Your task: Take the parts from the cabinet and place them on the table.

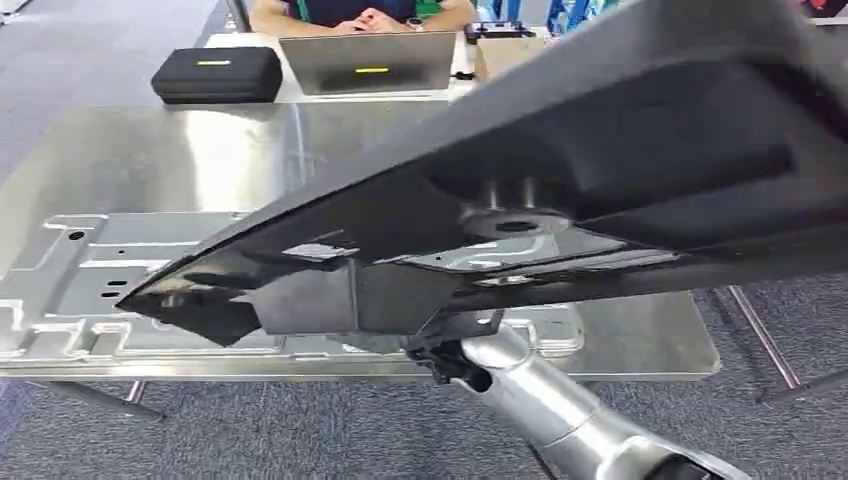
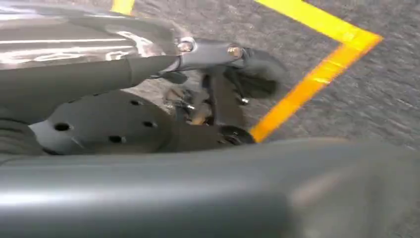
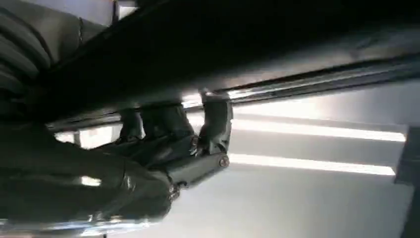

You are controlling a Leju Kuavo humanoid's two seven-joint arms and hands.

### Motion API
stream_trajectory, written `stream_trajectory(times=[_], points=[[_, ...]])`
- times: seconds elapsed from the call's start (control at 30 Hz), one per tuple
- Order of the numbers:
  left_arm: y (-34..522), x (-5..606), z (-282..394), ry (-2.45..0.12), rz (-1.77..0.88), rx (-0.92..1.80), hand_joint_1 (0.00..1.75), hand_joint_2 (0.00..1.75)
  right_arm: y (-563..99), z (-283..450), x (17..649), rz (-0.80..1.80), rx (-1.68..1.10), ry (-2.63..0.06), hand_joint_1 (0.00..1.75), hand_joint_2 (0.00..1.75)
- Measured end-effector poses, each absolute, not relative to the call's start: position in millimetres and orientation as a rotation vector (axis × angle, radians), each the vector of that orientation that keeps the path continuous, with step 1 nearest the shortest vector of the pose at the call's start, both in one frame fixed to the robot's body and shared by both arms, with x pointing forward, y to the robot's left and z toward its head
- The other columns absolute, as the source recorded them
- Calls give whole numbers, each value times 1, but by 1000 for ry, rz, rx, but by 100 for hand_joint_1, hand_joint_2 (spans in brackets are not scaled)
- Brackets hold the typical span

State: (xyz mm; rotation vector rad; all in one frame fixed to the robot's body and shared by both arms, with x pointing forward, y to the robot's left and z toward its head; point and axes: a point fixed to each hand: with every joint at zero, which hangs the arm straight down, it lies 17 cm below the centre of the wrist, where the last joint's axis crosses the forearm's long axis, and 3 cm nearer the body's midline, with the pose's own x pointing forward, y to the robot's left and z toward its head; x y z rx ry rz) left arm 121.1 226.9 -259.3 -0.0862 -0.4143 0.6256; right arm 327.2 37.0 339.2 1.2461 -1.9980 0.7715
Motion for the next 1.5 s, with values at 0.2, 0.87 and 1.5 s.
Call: stream_trajectory(times=[0.2, 0.87, 1.5], points=[[228, 121, -259, -416, 619, -84, 0, 175, 13, 366, 367, 780, 997, -2155, 175, 175], [215, 129, -255, -435, 517, -135, 0, 175, 3, 348, 502, 874, 566, -1995, 175, 175], [214, 128, -257, -423, 487, -120, 0, 175, -61, 316, 605, 1278, -985, -1846, 175, 175]])
